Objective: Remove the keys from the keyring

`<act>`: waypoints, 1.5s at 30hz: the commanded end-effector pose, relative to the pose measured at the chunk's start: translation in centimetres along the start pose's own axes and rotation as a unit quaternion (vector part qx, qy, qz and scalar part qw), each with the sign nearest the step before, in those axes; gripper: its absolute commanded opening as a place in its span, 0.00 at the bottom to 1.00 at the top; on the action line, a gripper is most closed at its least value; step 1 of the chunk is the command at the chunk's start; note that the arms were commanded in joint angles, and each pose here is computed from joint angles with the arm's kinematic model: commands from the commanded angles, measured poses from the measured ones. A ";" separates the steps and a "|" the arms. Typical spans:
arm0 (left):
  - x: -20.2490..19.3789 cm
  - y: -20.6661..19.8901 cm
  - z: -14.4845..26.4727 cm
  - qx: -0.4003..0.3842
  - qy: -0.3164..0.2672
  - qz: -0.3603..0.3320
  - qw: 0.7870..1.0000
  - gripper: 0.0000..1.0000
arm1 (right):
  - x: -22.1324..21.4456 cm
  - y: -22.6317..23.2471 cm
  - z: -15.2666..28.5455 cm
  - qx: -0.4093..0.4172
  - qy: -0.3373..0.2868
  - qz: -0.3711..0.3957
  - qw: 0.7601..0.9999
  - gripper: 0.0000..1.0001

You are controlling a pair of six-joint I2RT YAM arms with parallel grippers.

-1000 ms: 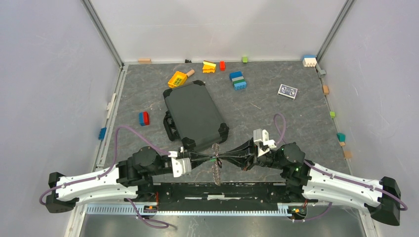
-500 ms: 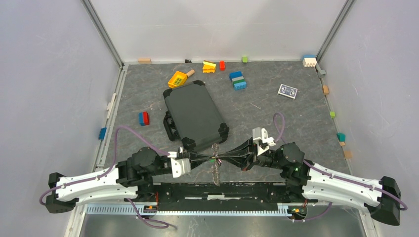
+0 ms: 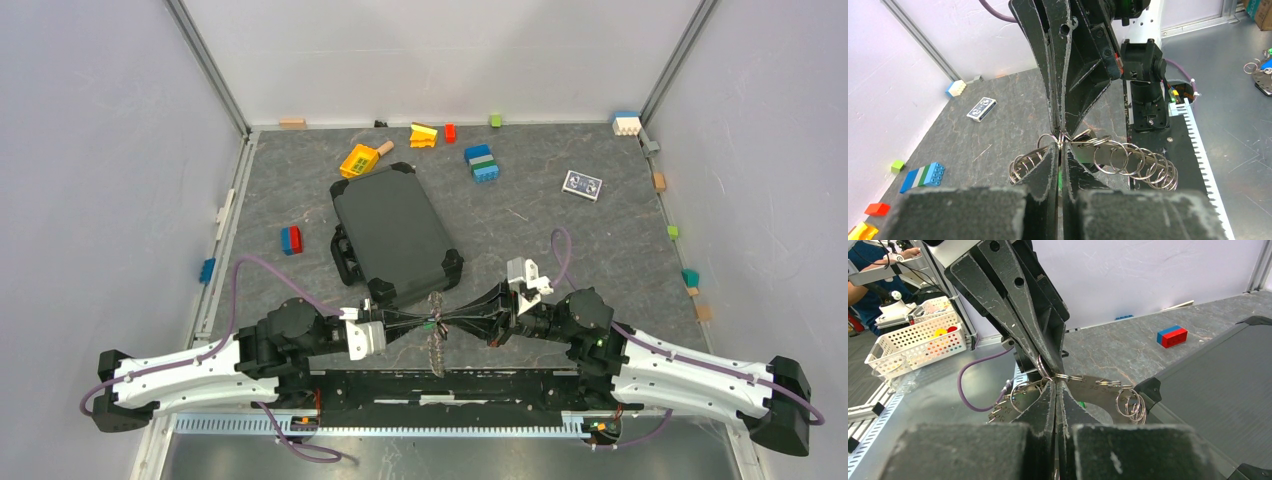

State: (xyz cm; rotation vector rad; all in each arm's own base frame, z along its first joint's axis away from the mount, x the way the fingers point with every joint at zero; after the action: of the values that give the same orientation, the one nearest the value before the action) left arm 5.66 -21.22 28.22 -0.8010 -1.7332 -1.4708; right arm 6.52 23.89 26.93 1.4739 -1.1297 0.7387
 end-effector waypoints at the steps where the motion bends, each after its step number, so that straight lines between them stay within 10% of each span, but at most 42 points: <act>1: 2.5 1.3 0.1 0.028 -0.061 -0.013 0.998 0.02 | 0.3 -0.2 -0.2 -0.017 0.006 -0.003 1.000 0.00; 45: 2.5 1.5 0.3 0.031 -0.059 -0.018 0.998 0.02 | -0.8 -1.9 -0.3 -0.072 0.065 0.027 0.995 0.00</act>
State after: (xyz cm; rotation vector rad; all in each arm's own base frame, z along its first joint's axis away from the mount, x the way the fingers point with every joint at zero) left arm 5.54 -20.97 28.66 -0.8135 -1.7570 -1.4611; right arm 7.43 24.54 23.12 1.2602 -1.0020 0.7841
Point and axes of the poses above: each gripper's point midway between its finger pads, its own z axis back along the fingers, its own y axis along the line the jaws close on, x = y × z, the point moved 7 cm from there along z, back along the fingers, and after that the axes turned 12 degrees about -z, right-handed, at the moved point
